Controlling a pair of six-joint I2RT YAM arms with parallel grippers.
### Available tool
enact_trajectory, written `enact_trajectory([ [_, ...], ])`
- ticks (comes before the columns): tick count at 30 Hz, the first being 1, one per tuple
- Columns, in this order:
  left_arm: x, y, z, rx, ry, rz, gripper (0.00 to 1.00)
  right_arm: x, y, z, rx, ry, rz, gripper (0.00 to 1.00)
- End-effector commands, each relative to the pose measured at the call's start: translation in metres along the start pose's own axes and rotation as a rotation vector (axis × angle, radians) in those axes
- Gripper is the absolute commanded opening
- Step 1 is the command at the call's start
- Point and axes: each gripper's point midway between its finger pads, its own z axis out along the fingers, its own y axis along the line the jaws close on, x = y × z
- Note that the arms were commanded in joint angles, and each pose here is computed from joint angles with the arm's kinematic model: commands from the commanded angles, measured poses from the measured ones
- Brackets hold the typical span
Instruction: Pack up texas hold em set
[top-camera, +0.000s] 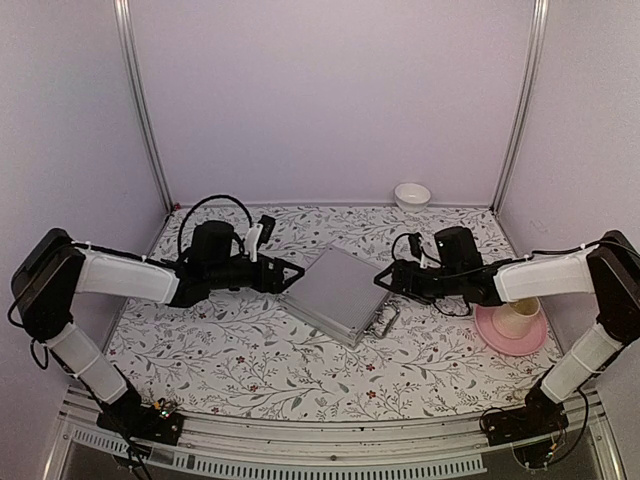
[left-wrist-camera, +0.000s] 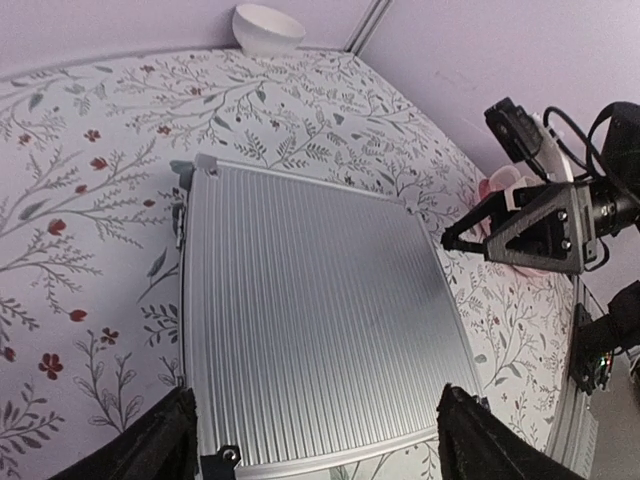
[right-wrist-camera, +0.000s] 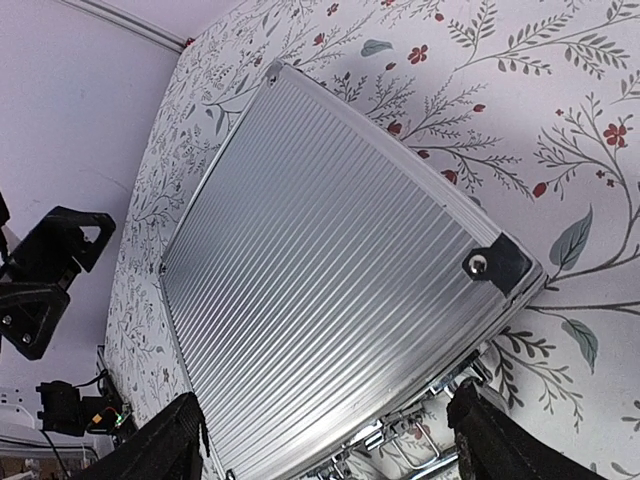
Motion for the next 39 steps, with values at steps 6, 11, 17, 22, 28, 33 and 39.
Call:
enact_trajectory([
  [6, -0.050, -0.028, -0.010, -0.009, -0.102, 0.188, 0.78, 0.026, 0.001, -0.026, -0.030, 0.058, 0.038, 0.74],
  [11, -0.046, -0.055, 0.017, 0.107, -0.061, 0.204, 0.54, 0.028, 0.009, -0.024, -0.094, 0.104, -0.027, 0.65],
  [17, -0.025, -0.062, 0.040, 0.149, -0.001, 0.134, 0.44, 0.030, -0.002, -0.020, -0.125, 0.153, -0.068, 0.55],
  [22, -0.007, -0.062, 0.048, 0.148, 0.039, 0.097, 0.41, 0.030, -0.012, -0.013, -0.143, 0.190, -0.086, 0.49],
  [28, 0.010, -0.055, 0.051, 0.126, 0.070, 0.064, 0.38, 0.030, -0.019, -0.005, -0.117, 0.228, -0.139, 0.48],
  [33, 0.017, -0.052, 0.053, 0.116, 0.085, 0.045, 0.34, 0.034, -0.027, 0.003, -0.094, 0.252, -0.166, 0.47],
  [39, 0.018, -0.060, 0.054, 0.145, 0.080, 0.030, 0.32, 0.043, -0.038, 0.006, -0.068, 0.278, -0.164, 0.46],
])
